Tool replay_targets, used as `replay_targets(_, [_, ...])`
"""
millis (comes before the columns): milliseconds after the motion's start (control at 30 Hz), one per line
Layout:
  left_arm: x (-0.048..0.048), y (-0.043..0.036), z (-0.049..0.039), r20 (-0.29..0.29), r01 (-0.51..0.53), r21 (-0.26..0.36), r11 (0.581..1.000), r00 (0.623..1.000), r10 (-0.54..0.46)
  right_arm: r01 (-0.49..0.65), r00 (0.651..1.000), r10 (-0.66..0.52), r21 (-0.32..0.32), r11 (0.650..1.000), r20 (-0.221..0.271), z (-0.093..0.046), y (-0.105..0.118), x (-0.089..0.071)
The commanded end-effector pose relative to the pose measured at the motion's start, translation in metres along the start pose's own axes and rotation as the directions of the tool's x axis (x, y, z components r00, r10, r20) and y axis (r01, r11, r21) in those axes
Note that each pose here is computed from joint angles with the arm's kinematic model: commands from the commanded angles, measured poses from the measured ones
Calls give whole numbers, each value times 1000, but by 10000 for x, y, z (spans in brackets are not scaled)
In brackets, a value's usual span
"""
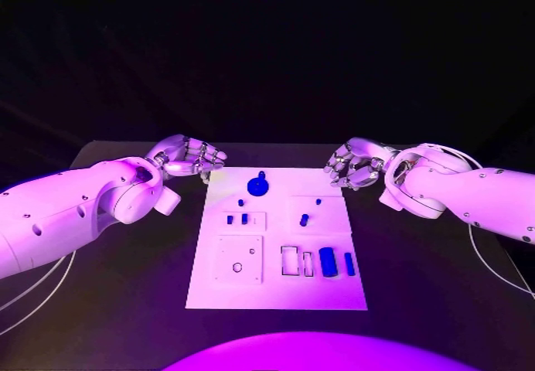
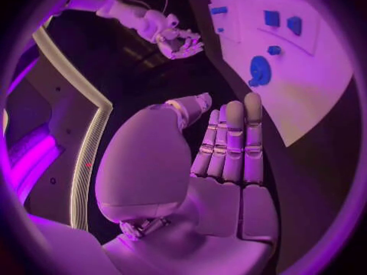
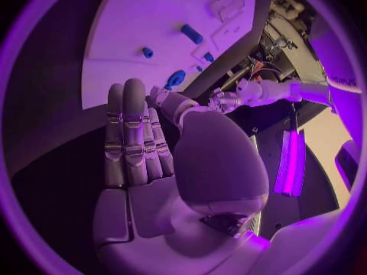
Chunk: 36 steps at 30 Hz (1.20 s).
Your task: Assemble the parts on the task board
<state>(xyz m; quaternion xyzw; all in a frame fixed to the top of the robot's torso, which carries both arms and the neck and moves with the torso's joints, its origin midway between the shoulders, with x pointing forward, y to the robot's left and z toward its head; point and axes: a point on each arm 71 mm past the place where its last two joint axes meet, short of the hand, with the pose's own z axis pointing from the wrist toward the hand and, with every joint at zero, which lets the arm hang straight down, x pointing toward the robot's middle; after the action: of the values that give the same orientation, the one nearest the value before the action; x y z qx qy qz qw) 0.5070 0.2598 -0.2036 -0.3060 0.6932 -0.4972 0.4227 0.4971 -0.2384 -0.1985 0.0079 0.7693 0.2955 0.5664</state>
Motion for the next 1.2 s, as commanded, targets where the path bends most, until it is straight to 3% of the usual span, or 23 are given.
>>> replay_targets(33, [-52,-91,-41,28,271,113,956,961,-275,232,972,-233,-37,972,-28,-5,49,84])
replay_targets(400, [-84,-109,-113,22,313,133,940,948,-318,332,942,-333,-34,943,-32,17,114,308])
replay_targets(633, [-73,-117,-119,17,313,135,940,948,-318,344,938,-345,-38,938,-24,45,165,398])
replay_targets(1200, [-41,-128,-112,9,299,132,945,953,-303,341,937,-344,-53,939,-66,100,205,567])
